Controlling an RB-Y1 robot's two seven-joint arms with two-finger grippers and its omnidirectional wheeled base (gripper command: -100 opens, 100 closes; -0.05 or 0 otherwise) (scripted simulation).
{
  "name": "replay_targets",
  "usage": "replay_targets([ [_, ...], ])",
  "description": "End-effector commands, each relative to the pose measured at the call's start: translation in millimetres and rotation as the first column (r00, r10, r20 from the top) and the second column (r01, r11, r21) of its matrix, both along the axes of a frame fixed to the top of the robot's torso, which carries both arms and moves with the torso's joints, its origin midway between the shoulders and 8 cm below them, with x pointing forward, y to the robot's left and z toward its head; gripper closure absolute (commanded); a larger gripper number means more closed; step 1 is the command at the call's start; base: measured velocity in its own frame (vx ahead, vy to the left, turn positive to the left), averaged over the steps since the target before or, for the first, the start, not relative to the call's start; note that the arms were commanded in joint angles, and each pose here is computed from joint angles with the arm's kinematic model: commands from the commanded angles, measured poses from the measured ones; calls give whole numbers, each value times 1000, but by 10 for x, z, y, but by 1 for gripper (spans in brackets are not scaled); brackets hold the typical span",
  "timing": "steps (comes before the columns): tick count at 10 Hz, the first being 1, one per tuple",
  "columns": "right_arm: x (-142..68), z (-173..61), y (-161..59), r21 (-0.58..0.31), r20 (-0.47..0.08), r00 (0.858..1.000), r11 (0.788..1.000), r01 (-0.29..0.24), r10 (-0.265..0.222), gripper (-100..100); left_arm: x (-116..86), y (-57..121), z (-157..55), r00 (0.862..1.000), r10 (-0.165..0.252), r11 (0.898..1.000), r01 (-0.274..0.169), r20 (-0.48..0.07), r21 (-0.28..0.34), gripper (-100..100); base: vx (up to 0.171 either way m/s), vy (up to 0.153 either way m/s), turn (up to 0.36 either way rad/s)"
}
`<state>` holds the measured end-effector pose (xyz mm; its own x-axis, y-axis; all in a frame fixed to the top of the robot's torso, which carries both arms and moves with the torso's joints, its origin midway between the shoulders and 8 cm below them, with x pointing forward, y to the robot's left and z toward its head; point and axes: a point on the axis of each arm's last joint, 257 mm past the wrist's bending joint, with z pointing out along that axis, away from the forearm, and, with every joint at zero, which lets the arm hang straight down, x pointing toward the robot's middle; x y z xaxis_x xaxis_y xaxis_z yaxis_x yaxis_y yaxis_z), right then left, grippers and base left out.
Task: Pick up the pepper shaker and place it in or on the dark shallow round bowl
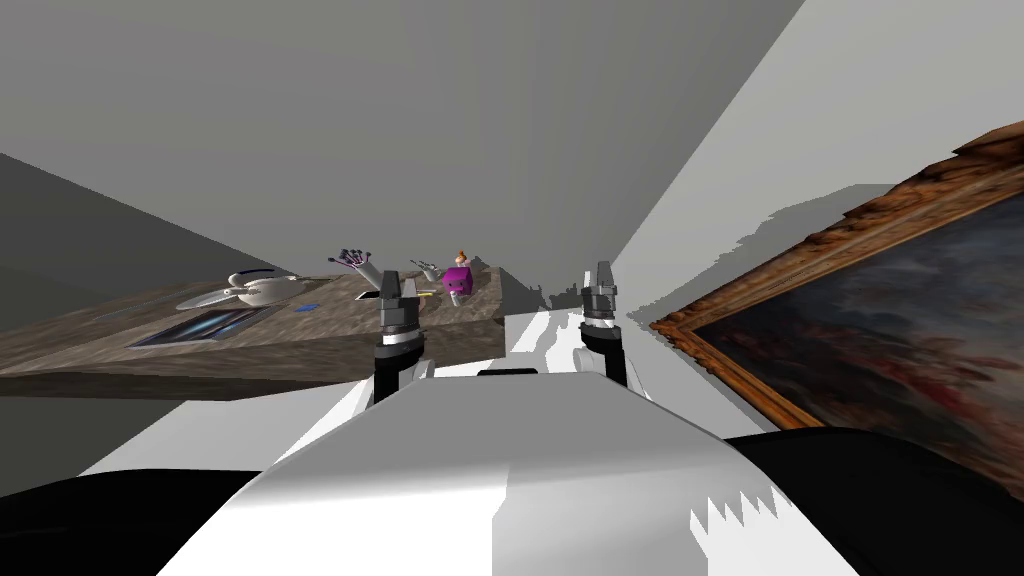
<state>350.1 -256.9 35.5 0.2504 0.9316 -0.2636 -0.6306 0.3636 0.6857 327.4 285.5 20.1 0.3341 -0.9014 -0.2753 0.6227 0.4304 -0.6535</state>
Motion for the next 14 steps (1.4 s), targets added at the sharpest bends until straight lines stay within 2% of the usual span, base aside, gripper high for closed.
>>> replay_targets([
  [1, 0, 0, 0, 0, 0, 1000, 1000, 0, 0, 0, 44, -33, -77, 1000, -13, 1000, 13, -24, 27, -100, -7, 0, -25],
  [2, 0, 0, 0, 0, 0, 1000, 1000, 0, 0, 0, 70, -47, -130, 999, -17, 999, 19, -39, 41, -100, -15, 2, -39],
  [5, 0, 0, 0, 0, 0, 1000, 1000, 0, 0, 0, 216, -82, -462, 991, -23, 995, 36, -128, 95, -100, -31, 11, -46],
  [6, 0, 0, 0, 0, 0, 1000, 1000, 0, 0, 0, 300, -82, -692, 982, -16, 991, 40, -187, 124, -100, -38, 16, -76],
  [8, 0, 0, 0, 0, 0, 1000, 1000, 0, 0, 0, 384, -74, -953, 968, -3, 987, 44, -250, 157, -100, -39, 19, -60],
  [11, 0, 0, 0, 0, 0, 1000, 1000, 0, 0, 0, 496, -45, -1381, 937, 28, 975, 51, -349, 215, -100, -23, 4, -62],
  [14, 0, 0, 0, 0, 0, 1000, 1000, 0, 0, 0, 582, 20, -1829, 892, 75, 956, 62, -446, 285, -100, -12, 1, -58],
])
